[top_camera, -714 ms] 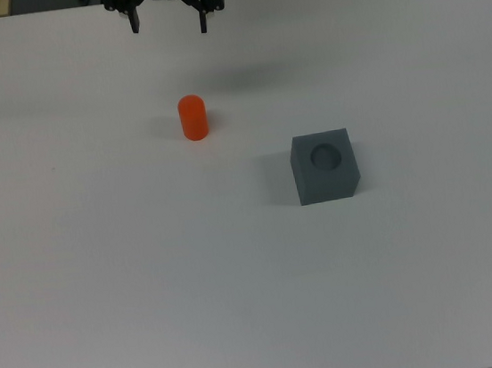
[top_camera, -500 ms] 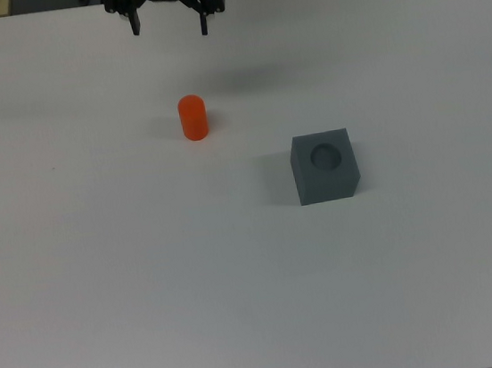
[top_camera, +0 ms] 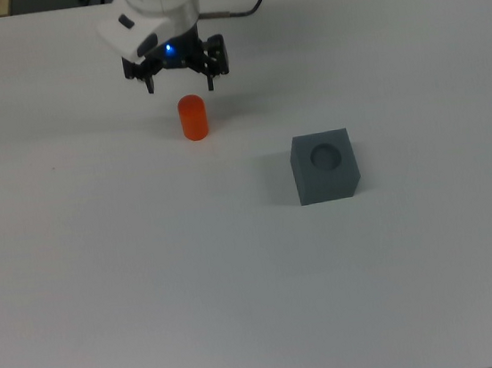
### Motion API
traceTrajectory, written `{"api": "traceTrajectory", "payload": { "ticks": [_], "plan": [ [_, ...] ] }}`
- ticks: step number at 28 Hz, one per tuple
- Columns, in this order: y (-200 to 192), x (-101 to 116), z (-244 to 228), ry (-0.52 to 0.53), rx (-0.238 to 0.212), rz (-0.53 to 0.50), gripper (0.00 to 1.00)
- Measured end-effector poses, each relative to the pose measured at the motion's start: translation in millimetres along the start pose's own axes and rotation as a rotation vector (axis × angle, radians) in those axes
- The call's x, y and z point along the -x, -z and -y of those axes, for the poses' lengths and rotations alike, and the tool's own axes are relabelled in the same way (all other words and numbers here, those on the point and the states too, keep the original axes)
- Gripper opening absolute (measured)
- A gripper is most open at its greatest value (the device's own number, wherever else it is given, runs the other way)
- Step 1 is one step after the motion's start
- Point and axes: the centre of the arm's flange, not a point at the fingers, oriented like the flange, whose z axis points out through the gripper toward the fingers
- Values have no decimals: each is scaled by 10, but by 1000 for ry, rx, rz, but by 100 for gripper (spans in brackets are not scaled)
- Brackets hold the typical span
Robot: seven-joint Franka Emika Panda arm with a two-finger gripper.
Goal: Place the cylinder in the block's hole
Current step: 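Lower the gripper onto the orange cylinder and close on it, then lift the orange cylinder and carry it toward the grey block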
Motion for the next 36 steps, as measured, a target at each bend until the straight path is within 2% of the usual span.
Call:
{"api": "traceTrajectory", "payload": {
  "ticks": [10,14,22,29,32,36],
  "plan": [
    [-666,219,-94,43,-2,5,100],
    [-780,254,-93,45,-2,10,99],
    [-767,226,-90,47,-4,-13,69],
    [-802,179,-70,52,-6,-43,69],
    [-835,154,-65,53,-7,-53,78],
    [-847,137,-63,61,-7,-56,78]
  ]
}}
